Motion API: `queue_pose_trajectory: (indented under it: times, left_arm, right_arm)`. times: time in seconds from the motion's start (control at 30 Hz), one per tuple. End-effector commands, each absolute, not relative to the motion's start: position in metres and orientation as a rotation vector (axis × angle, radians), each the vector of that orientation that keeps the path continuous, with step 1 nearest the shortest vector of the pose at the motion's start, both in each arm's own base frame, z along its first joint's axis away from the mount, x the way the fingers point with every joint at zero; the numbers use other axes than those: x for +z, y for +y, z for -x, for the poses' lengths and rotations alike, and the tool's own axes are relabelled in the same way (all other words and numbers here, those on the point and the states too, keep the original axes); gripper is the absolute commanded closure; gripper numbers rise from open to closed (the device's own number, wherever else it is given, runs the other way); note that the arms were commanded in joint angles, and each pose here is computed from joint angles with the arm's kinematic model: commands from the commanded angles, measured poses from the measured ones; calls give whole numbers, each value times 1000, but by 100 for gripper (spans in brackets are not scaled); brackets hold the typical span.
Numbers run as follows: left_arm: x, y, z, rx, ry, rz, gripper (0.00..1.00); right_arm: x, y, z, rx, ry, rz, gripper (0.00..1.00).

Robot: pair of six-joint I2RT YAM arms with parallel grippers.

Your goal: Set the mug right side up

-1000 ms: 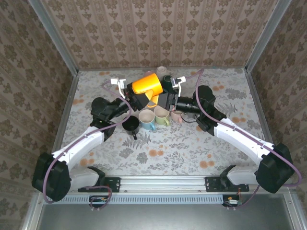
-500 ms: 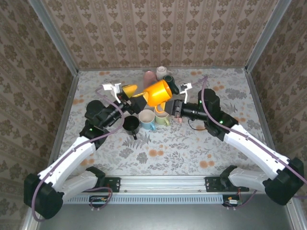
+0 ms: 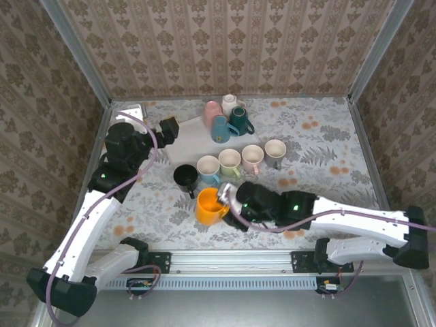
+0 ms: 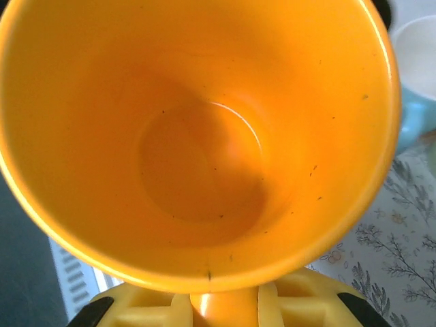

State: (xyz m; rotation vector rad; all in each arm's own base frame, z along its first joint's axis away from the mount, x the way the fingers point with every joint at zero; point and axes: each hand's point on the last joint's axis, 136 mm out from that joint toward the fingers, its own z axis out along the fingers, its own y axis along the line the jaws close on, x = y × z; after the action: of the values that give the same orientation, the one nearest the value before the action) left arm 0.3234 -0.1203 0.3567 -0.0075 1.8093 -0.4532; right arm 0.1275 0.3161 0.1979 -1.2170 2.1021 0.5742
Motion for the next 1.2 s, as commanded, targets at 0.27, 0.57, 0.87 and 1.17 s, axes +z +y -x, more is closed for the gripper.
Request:
queue_pose_trajectory:
  times: [0.27, 0.57, 0.87, 1.17]
  left_arm:
    - [313, -101, -321, -322, 1890, 41, 0]
    - [310, -99, -320, -330, 1885, 54, 0]
    - [312, -97, -318, -330, 1879, 62, 0]
    - [309, -98, -318, -330, 1886, 56, 0]
  right_arm:
    - [120, 379, -127, 369, 2001, 1459, 100]
    - [89, 402, -142, 293, 2026, 1449, 100]
    - [76, 405, -162, 257, 2097, 1370, 87]
    - [80, 404, -167, 277, 2107, 1347, 66]
